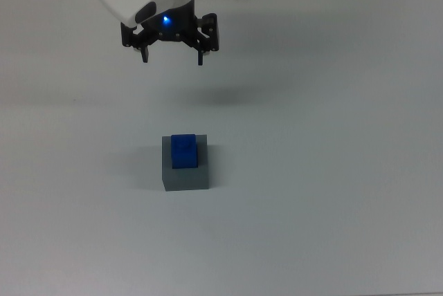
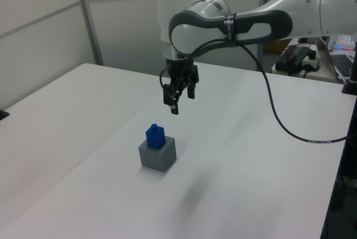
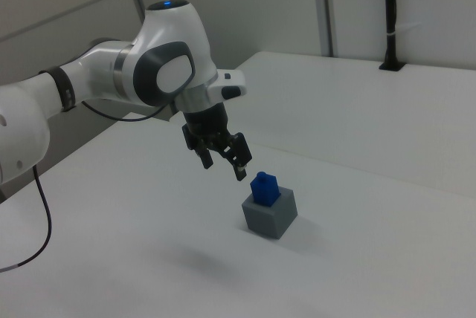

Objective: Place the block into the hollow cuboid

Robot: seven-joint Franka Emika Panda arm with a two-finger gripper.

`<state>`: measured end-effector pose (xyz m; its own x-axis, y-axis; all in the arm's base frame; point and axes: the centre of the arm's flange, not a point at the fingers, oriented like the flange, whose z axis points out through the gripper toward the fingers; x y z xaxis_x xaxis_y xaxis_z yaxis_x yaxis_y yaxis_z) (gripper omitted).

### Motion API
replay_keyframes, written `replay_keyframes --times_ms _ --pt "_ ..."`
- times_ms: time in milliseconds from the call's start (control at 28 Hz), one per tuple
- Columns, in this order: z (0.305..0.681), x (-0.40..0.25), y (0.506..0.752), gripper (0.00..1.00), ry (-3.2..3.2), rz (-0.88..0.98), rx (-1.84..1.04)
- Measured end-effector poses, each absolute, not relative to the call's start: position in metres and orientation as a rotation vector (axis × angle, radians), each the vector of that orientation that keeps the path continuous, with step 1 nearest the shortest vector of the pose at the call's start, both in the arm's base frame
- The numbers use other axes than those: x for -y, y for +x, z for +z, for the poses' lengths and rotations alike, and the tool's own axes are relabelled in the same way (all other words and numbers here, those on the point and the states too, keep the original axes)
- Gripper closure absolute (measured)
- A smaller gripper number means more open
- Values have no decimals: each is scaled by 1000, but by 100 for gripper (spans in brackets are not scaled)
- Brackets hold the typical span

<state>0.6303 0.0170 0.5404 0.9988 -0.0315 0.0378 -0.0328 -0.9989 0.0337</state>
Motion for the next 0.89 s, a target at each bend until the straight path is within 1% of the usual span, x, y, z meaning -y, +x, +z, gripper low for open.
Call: replay_keyframes --times_ms 214,321,464,893 --pt "559 -16 624 0 3106 106 52" --pt "577 -15 615 0 3105 125 56" --pt "589 -14 606 0 3104 117 60" --pt "586 -13 605 0 3104 104 62"
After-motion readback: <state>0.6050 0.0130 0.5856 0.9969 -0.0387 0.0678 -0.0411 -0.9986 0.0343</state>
